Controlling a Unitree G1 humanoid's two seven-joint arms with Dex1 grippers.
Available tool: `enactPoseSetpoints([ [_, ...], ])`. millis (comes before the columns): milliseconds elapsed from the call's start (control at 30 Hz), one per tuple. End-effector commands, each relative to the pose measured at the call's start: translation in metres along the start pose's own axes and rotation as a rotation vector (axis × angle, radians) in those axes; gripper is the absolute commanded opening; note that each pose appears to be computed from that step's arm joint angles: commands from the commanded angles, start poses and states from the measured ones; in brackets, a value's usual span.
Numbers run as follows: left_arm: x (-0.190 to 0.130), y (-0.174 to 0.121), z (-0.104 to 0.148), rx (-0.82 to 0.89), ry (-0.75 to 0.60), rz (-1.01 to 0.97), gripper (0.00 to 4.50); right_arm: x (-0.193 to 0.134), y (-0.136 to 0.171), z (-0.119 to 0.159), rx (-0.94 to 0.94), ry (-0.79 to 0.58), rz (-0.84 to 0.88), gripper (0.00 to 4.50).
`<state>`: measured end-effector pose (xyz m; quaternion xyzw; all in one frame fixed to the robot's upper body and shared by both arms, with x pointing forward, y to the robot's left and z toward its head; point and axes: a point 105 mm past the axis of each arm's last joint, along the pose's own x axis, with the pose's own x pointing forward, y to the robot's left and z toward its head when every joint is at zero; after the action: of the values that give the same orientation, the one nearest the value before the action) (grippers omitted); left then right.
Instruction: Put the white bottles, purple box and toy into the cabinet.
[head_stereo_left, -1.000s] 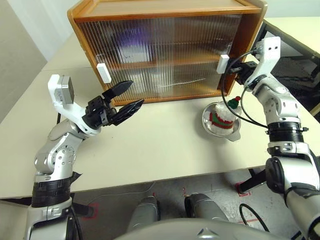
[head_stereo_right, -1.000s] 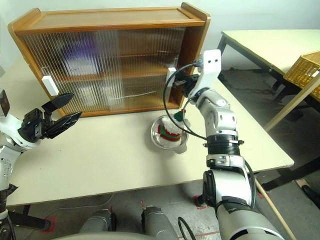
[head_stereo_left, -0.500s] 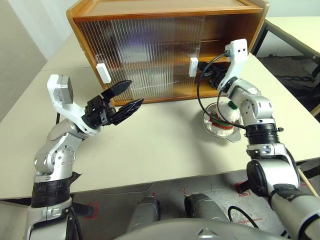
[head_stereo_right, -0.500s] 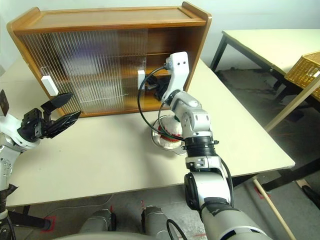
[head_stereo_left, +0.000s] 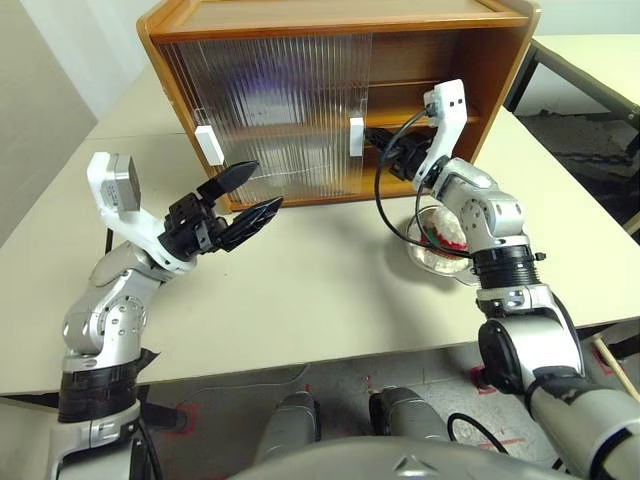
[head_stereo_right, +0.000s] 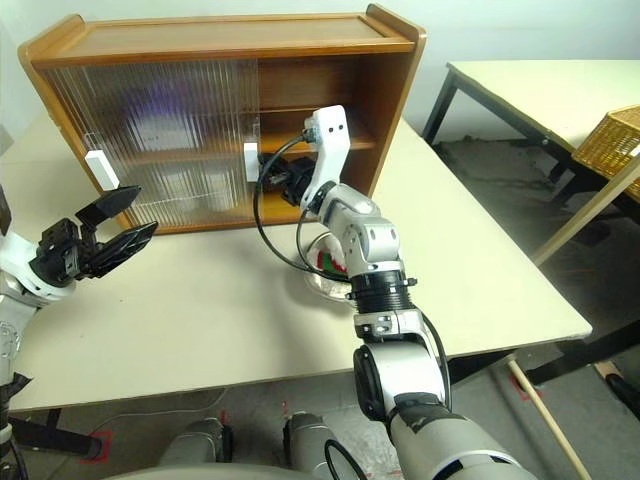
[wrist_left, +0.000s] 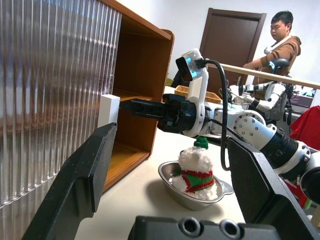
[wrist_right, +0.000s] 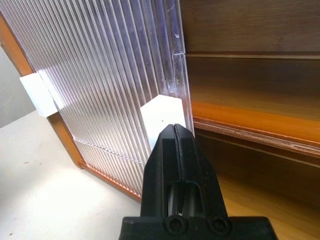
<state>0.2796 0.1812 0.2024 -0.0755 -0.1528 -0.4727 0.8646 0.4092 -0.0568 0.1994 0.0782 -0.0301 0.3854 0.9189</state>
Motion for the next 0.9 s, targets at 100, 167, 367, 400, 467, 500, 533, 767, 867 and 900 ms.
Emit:
enactPoseSetpoints([
  [100, 0.002, -0.001, 0.004, 0.022, -0.008, -0.010, 4.50, 0.001, 0.003, 0.006, -0.014, 0.000, 0.037, 0.04],
  [167, 0.004, -0.001, 0.003, 0.019, -0.011, -0.016, 4.50, -0.008, -0.009, 0.012, -0.039, -0.012, -0.001, 0.04],
  [367, 0.009, 0.000, 0.001, 0.004, -0.021, -0.033, 4.50, -0.049, -0.040, 0.027, -0.108, -0.062, -0.074, 0.62],
  [400, 0.010, -0.001, 0.000, 0.001, -0.023, -0.037, 4.50, -0.057, -0.045, 0.026, -0.123, -0.068, -0.086, 0.99],
  [467, 0.012, -0.001, -0.002, -0.005, -0.024, -0.046, 4.50, -0.074, -0.054, 0.024, -0.124, -0.076, -0.117, 1.73],
  [500, 0.013, -0.001, -0.002, -0.006, -0.024, -0.049, 4.50, -0.081, -0.056, 0.024, -0.118, -0.082, -0.127, 2.09],
  [533, 0.013, -0.001, -0.003, -0.008, -0.024, -0.052, 4.50, -0.091, -0.056, 0.024, -0.111, -0.090, -0.132, 2.47],
  [767, 0.013, 0.002, -0.004, -0.013, -0.022, -0.061, 4.50, -0.133, -0.048, 0.013, -0.076, -0.068, -0.143, 4.46],
  [867, 0.013, 0.003, -0.004, -0.014, -0.022, -0.064, 4.50, -0.147, -0.045, 0.006, -0.051, -0.042, -0.148, 4.46],
  [900, 0.013, 0.003, -0.004, -0.015, -0.022, -0.065, 4.50, -0.151, -0.043, 0.003, -0.040, -0.034, -0.145, 4.46],
])
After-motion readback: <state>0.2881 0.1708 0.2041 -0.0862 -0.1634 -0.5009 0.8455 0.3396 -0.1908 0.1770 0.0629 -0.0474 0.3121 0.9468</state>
